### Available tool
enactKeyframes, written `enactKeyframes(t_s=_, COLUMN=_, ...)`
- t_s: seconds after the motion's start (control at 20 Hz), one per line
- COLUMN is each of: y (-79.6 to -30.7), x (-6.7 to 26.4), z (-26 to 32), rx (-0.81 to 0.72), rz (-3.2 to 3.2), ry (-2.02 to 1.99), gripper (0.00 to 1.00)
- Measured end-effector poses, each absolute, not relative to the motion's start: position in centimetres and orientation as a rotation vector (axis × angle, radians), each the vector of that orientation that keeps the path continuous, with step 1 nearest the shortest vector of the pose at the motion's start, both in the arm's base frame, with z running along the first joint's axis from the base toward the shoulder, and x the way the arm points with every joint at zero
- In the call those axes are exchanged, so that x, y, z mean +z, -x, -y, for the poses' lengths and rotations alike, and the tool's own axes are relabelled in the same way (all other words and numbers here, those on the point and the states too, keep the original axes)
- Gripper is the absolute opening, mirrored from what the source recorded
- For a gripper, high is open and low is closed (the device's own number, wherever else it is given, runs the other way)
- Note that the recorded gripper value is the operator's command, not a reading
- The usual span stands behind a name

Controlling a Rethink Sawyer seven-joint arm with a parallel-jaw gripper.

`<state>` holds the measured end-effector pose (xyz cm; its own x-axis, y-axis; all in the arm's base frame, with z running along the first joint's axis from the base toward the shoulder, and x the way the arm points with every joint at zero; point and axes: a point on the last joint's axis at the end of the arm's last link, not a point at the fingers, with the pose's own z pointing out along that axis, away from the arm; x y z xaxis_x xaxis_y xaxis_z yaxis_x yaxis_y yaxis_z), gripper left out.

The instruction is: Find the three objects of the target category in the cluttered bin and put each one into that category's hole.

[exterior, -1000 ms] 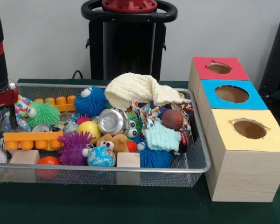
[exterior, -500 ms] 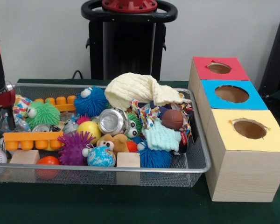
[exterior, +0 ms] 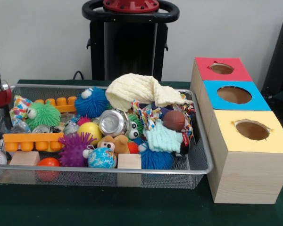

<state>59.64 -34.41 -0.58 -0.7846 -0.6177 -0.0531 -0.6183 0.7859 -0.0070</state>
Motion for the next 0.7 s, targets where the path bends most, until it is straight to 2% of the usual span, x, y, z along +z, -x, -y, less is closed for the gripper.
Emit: enactKeyframes(t_s=0.7, y=-57.8, x=-1.1, z=34.7, rx=0.071, rz=-2.928, ry=0.993, gripper=1.00)
